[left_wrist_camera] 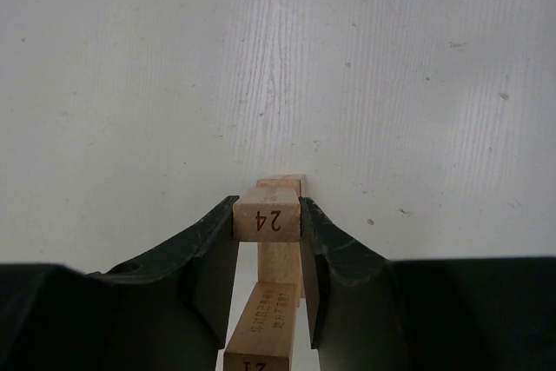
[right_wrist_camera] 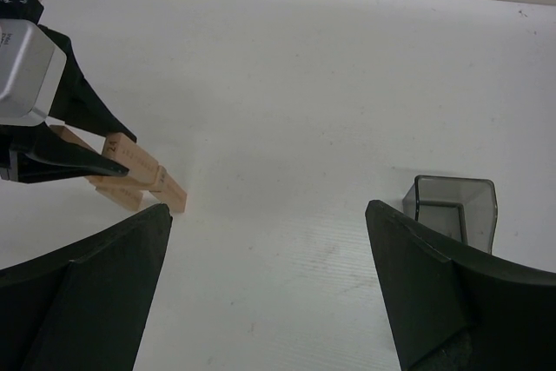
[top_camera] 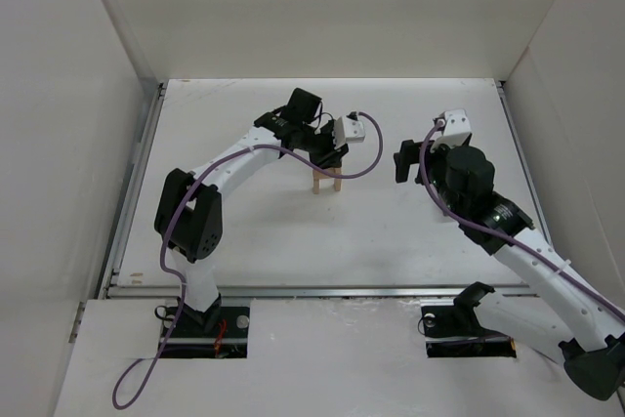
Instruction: Build the wood block tower
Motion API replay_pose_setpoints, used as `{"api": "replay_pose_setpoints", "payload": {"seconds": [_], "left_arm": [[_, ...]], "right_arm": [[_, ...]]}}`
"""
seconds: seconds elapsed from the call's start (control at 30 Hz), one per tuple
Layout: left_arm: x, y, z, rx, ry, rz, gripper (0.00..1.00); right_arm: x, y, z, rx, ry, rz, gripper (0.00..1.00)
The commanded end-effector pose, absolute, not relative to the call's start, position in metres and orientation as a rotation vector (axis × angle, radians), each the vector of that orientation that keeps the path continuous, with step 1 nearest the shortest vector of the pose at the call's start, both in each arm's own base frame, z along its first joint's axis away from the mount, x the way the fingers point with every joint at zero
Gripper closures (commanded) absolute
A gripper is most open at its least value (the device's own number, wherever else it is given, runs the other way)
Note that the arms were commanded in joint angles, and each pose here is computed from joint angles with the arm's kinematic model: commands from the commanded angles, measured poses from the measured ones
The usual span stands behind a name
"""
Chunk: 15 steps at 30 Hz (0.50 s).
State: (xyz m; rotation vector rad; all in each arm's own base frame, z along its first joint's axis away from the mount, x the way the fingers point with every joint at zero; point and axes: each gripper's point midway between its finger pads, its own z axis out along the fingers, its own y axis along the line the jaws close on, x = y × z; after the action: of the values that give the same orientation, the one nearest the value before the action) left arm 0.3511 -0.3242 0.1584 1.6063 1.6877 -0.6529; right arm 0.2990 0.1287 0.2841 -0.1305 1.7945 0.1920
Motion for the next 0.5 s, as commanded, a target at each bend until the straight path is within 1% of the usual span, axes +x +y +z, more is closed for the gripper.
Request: {"api": "replay_pose_setpoints", "payload": {"seconds": [0.0, 0.03, 0.07, 0.17, 0.2, 0.3, 0.33, 0.47], "left_arm": [[0.3511, -0.3227, 0.1644, 1.622, 1.659, -0.656, 0.7], [0.3511, -0.3227, 0.1644, 1.622, 1.659, -0.656, 0.68], [0.3511, -0.3227, 0.1644, 1.622, 1.659, -0.656, 0.62], [0.3511, -0.3227, 0.1644, 1.622, 1.659, -0.656, 0.55], [0.3511, -0.3227, 0.1644, 1.622, 1.659, -0.656, 0.51], [0.3511, -0.3227, 0.1644, 1.622, 1.659, -0.656, 0.48], [0.3541, -0.3195, 0.1644, 1.614, 1.666, -0.651, 0.44], [0.3553, -0.3205, 0.1678, 1.604, 1.666, -0.652, 0.42]], "right_arm": [[0.3023, 0.1302, 0.2993, -0.124, 1.747, 0.208, 0.01], [0.3023, 0.1302, 0.2993, -0.124, 1.747, 0.208, 0.01], [0.3023, 0.1302, 0.2993, -0.124, 1.747, 0.208, 0.01], [0.3023, 0.1302, 0.2993, -0.124, 1.747, 0.208, 0.01], [0.3023, 0.1302, 0.2993, -0.124, 1.747, 0.208, 0.01], [0.3023, 0.1302, 0.2993, -0.124, 1.747, 0.208, 0.01], [0.3023, 0.1302, 0.2993, -0.124, 1.747, 0.208, 0.01], [0.3023, 0.1302, 0.2993, -0.124, 1.747, 0.208, 0.01]]}}
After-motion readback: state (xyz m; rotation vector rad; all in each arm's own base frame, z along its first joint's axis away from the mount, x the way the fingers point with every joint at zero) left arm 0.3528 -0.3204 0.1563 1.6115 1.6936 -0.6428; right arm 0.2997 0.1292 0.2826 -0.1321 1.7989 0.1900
